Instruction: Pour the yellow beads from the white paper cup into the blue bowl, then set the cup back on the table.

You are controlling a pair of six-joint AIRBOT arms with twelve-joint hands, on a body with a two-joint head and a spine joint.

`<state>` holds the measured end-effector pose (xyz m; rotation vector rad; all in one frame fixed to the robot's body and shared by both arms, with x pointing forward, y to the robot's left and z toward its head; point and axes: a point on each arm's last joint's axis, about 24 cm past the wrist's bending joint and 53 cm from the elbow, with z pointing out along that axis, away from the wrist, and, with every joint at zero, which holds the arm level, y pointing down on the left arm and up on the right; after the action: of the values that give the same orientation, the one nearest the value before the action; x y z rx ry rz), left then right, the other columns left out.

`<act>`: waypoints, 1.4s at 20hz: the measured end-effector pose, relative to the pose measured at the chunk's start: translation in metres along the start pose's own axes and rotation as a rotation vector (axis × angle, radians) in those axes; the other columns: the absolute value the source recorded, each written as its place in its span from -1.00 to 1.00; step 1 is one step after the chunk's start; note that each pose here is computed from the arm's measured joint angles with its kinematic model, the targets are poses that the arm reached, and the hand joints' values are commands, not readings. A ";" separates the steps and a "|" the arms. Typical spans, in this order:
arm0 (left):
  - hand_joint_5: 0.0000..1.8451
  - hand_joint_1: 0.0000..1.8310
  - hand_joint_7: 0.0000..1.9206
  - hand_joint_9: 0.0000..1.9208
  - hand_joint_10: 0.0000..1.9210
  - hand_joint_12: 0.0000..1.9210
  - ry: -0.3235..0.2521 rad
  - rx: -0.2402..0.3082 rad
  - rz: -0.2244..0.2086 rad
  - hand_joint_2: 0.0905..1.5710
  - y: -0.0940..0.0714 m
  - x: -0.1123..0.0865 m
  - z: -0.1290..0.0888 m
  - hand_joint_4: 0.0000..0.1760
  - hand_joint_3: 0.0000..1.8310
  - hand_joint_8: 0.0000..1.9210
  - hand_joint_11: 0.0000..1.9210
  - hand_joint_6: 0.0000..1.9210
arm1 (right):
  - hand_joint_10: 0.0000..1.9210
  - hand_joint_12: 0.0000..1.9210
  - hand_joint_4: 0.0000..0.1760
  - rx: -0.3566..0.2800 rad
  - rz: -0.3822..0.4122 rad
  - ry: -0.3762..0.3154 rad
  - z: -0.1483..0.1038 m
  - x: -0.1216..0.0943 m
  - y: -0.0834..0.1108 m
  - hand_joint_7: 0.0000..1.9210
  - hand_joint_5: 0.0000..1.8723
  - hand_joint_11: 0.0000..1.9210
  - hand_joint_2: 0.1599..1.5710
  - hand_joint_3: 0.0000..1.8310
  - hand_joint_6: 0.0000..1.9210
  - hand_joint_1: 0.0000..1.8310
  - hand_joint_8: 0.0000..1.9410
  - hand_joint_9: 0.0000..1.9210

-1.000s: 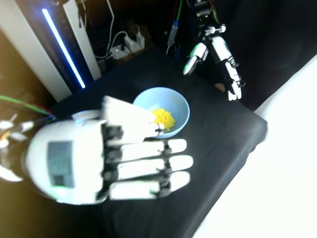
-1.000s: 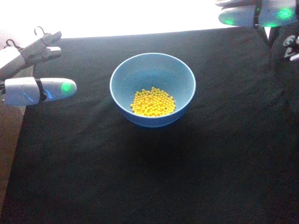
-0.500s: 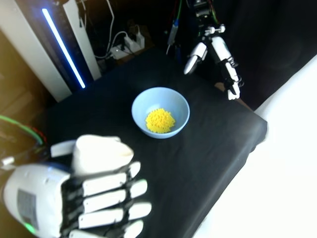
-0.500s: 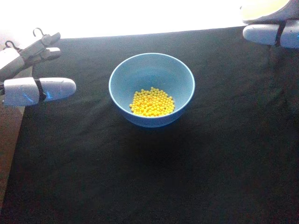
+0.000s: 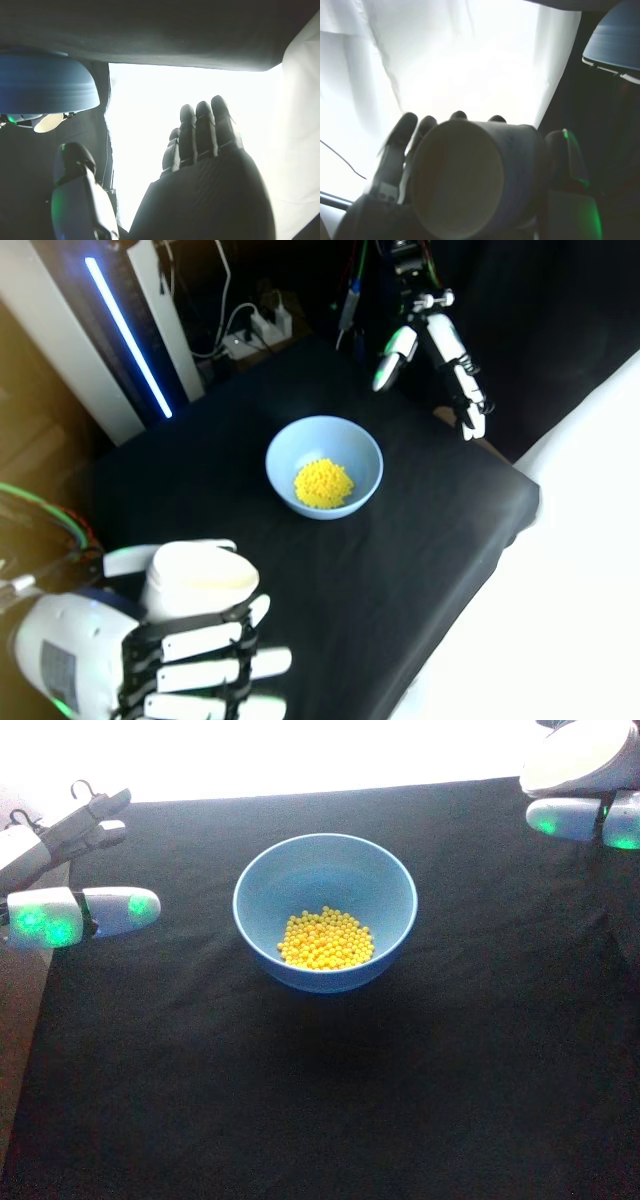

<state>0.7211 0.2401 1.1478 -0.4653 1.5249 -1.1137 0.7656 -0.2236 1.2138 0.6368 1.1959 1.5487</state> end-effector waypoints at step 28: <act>-1.00 -0.49 -0.71 -0.80 -0.99 -0.70 0.003 -0.001 0.002 0.04 0.001 0.001 -0.001 -0.08 -0.99 -0.99 -1.00 -1.00 | -1.00 -0.65 -0.15 -0.002 -0.006 0.013 0.000 0.004 0.000 -0.63 0.04 -1.00 0.10 -1.00 -1.00 -0.14 -1.00 -0.87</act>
<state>0.7206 0.2400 1.1468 -0.4634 1.5279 -1.1126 0.7645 -0.2199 1.2131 0.6218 1.2049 1.5510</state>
